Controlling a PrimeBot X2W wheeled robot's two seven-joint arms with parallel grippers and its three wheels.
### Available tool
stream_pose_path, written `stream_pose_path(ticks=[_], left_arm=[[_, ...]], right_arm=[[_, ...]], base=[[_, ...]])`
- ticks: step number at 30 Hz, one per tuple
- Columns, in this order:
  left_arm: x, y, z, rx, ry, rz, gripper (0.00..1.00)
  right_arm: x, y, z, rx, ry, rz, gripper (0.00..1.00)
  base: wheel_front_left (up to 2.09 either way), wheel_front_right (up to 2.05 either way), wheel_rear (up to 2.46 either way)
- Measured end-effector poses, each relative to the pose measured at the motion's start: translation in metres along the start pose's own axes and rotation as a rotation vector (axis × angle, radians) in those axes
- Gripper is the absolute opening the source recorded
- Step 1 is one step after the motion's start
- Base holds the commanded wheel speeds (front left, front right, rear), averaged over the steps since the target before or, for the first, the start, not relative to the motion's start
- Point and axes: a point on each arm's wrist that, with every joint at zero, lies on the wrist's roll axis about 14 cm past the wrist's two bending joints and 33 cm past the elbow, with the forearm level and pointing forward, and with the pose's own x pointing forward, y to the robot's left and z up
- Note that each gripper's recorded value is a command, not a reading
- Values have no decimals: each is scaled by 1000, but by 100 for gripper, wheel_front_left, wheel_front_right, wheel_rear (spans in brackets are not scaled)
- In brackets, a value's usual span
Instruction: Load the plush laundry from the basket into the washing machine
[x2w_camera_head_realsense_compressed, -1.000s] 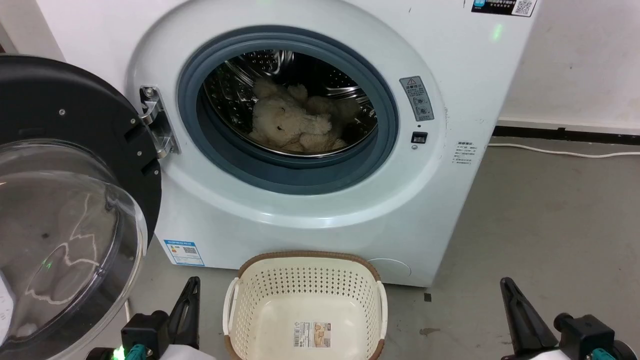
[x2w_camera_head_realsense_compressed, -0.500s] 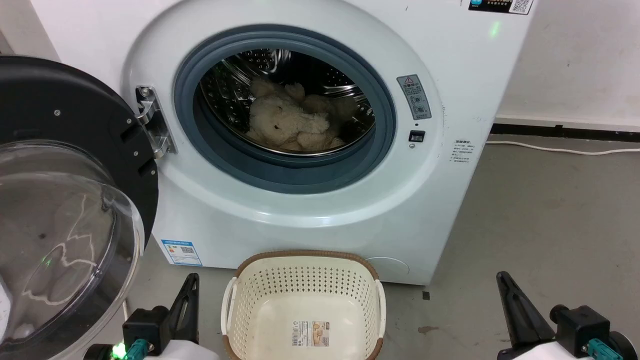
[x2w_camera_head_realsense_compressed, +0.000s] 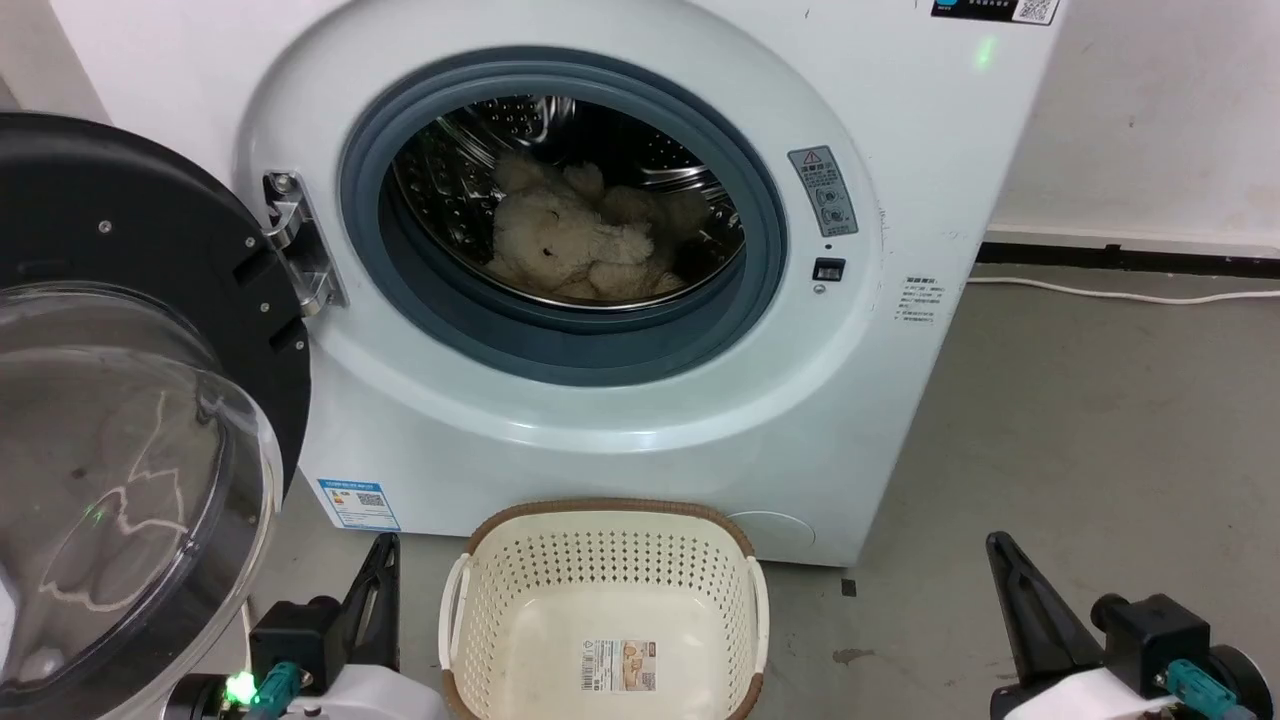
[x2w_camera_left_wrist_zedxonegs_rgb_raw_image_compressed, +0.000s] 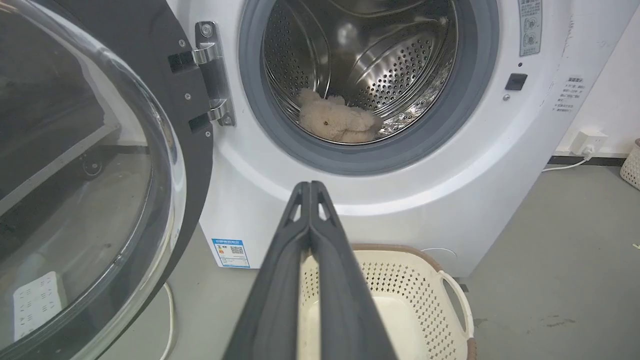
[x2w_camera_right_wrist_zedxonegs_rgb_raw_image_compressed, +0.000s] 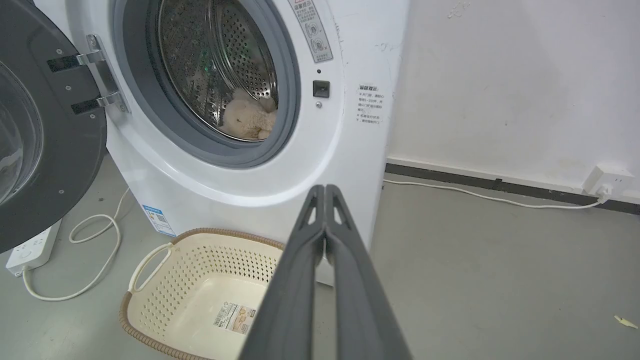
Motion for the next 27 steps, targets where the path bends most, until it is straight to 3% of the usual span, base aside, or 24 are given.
stream_pose_path(ticks=[27], left_arm=[[9, -4, 8, 29, 9, 1, 0]], right_arm=[[8, -2, 5, -37, 22, -2, 0]], base=[[0, 0, 0]])
